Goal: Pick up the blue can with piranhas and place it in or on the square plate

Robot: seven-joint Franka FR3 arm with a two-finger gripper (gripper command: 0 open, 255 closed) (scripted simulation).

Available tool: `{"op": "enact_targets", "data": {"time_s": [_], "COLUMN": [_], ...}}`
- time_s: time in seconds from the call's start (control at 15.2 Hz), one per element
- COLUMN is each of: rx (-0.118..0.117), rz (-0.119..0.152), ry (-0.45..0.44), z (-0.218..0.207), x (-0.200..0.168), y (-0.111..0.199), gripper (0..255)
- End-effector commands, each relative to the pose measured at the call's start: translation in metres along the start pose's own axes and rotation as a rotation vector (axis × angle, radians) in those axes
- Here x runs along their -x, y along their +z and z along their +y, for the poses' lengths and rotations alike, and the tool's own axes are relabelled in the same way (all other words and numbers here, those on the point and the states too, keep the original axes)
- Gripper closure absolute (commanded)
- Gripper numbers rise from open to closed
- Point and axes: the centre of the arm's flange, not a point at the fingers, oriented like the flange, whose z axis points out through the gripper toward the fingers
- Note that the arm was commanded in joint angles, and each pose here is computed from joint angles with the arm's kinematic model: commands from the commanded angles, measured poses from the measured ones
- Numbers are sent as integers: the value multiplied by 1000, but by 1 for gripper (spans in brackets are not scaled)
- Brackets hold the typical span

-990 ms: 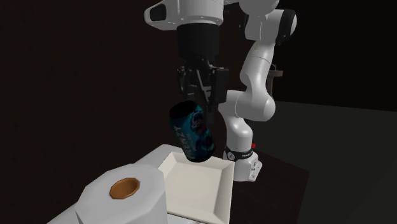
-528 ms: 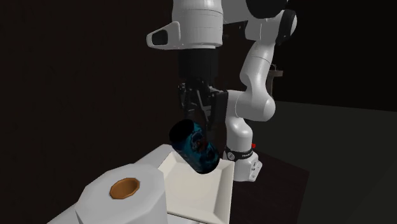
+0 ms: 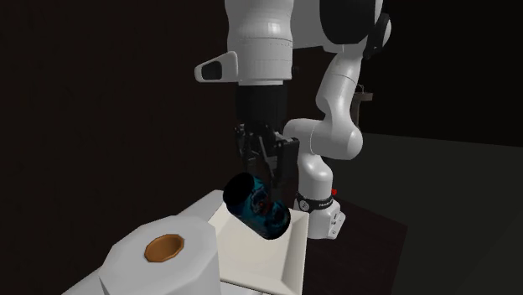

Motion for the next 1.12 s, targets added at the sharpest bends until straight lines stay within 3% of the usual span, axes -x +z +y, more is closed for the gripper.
{"op": "enact_targets", "data": {"time_s": [0.0, 0.13, 0.2, 0.53, 0.79, 1.06], "rx": [0, 0, 0, 0, 0, 0], "rz": [0, 0, 0, 0, 0, 0], "ry": [0, 0, 0, 0, 0, 0], "z": [0, 0, 0, 0, 0, 0], "x": [0, 0, 0, 0, 0, 0], "y": [0, 0, 0, 0, -50, -50], "gripper": [255, 255, 0, 0, 0, 0]}}
